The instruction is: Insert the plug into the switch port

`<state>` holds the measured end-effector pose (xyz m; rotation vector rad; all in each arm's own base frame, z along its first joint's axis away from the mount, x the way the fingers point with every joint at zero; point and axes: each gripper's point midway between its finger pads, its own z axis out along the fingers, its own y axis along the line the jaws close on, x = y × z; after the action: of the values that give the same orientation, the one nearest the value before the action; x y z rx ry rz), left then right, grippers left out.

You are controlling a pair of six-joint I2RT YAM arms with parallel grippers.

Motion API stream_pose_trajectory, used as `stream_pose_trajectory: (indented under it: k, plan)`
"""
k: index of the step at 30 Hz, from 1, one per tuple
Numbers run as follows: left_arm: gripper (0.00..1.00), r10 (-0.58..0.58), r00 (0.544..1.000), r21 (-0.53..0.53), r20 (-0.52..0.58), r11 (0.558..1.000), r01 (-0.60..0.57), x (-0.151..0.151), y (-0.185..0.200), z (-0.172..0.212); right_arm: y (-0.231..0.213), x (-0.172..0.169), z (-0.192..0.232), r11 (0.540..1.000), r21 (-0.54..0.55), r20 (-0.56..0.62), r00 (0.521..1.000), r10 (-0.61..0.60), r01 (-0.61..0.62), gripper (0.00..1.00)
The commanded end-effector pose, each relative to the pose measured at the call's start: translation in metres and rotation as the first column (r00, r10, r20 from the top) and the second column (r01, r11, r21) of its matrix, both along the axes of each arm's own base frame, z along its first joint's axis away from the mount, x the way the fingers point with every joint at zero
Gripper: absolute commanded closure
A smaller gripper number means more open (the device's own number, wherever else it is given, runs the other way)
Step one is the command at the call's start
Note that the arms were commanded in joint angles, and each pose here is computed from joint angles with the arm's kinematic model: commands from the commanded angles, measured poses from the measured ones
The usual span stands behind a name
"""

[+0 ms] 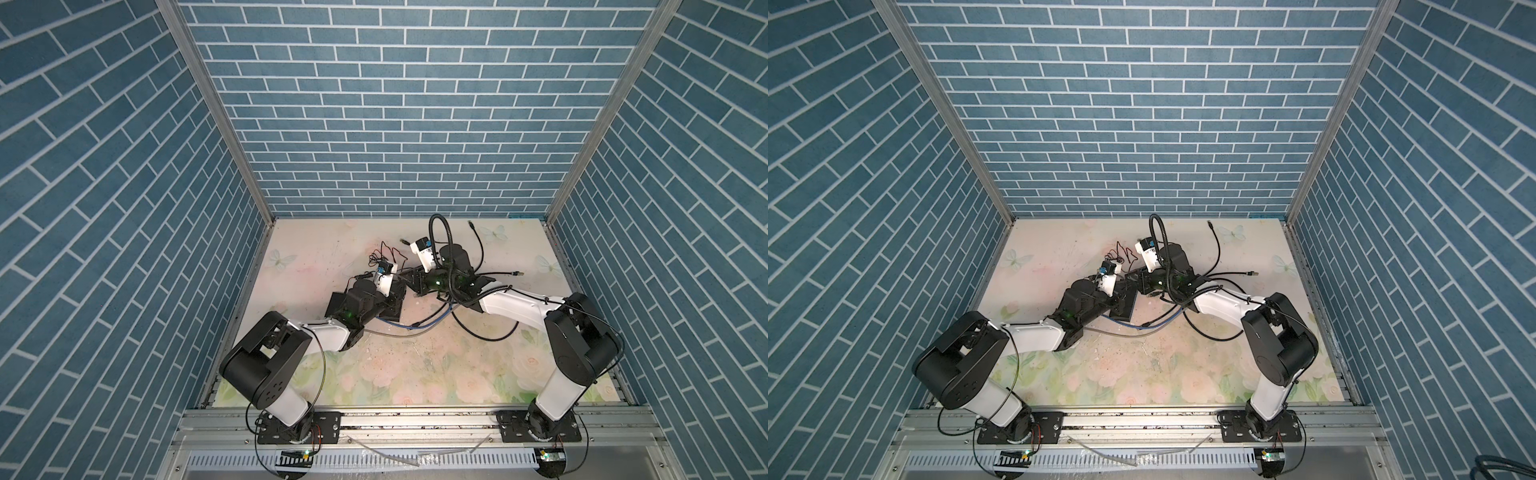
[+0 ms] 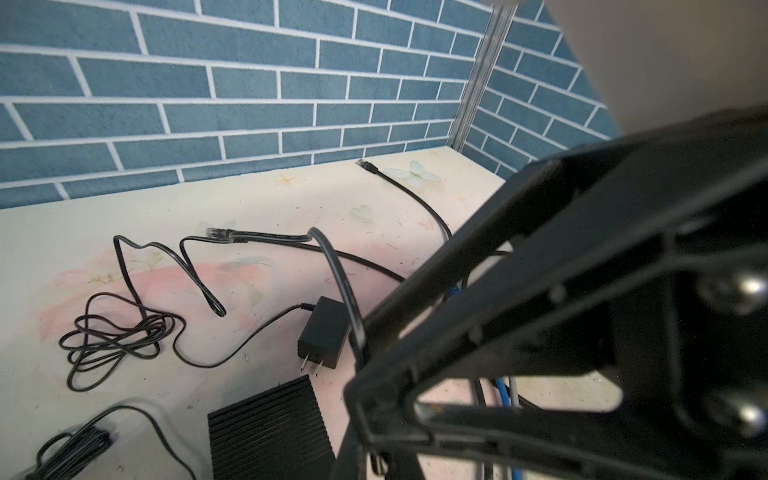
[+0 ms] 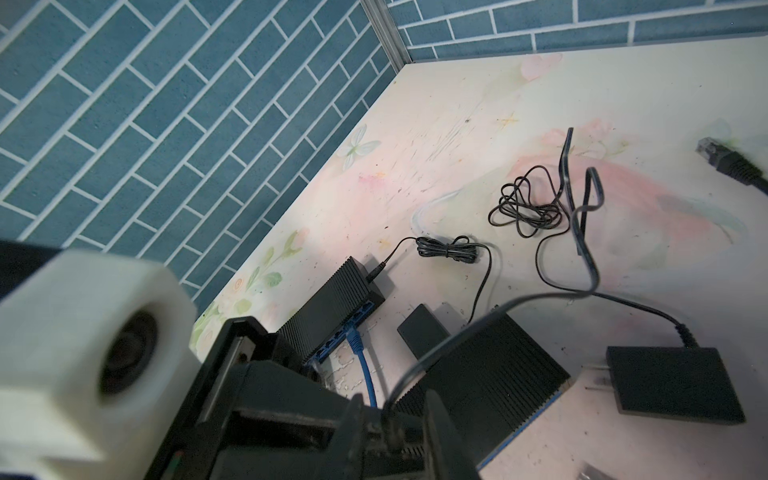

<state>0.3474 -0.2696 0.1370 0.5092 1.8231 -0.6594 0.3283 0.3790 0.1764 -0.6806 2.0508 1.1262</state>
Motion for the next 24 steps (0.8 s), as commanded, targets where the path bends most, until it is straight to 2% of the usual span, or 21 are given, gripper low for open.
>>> stream_pose_trajectory:
  k: [1,19,24]
  plan:
    - [1.0,-0.023,1.0,0.033,0.008,0.999,0.022,-0.004,0.0,0.001,0.006,0.004,0.033,0.999,0.041,0.055,0.998,0.022,-0.024,0.75]
    - [1.0,-0.015,1.0,0.025,0.026,1.0,0.015,-0.001,-0.001,0.007,0.009,0.002,0.01,0.999,0.014,-0.013,0.999,0.035,-0.035,0.78]
    - [1.0,-0.017,0.999,0.026,0.027,1.0,0.016,-0.001,-0.001,0.007,0.011,0.003,0.01,0.999,0.016,-0.012,0.999,0.037,-0.037,0.82]
